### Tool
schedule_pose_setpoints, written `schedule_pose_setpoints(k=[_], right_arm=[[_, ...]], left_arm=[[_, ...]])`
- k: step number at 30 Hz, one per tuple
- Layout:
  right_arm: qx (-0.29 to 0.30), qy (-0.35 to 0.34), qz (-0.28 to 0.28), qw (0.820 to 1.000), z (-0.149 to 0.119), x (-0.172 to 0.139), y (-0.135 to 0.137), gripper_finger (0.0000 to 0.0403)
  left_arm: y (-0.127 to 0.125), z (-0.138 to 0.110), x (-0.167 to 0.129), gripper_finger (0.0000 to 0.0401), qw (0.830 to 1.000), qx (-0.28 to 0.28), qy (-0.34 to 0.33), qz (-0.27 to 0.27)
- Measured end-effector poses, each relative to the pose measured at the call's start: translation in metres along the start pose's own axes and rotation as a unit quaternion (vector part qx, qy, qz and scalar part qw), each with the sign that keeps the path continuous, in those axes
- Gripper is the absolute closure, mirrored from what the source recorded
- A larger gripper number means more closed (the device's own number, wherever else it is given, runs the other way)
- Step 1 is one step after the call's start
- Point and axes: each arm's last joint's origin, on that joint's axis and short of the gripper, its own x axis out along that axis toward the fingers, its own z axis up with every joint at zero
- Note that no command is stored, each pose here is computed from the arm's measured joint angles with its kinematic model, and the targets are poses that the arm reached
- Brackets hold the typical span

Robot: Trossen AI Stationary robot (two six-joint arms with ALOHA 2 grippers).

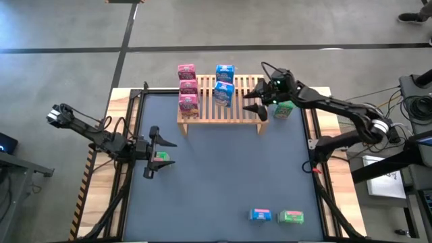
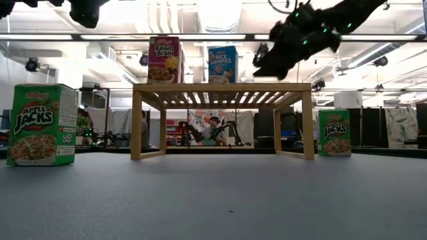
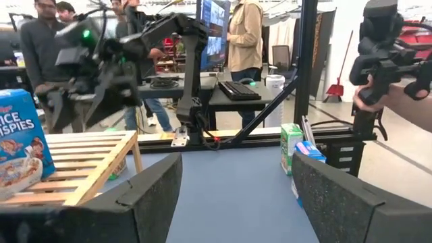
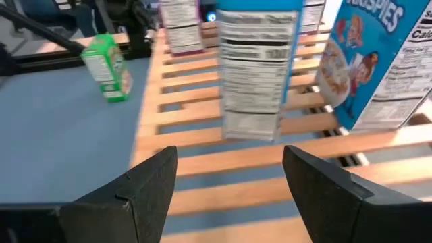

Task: Stack cereal on shelf
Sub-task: Put the blue cereal box on the shelf aligned with the other blue cereal boxes

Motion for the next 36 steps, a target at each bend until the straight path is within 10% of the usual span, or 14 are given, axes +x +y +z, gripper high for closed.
schedule_pose_setpoints(k=[15,36], right_arm=[[-0.020,0.021,0.046,0.999,0.020,-0.022,0.095,0.0158],[-0.007,0.123,0.150,0.981,-0.022,-0.016,0.293,0.0163]], left_arm=[[-0.018,0.002,0.041,0.0139,0.998,0.029,0.054,-0.002],[-0.018,-0.003,0.043,0.0139,0.996,0.032,0.082,0.011]])
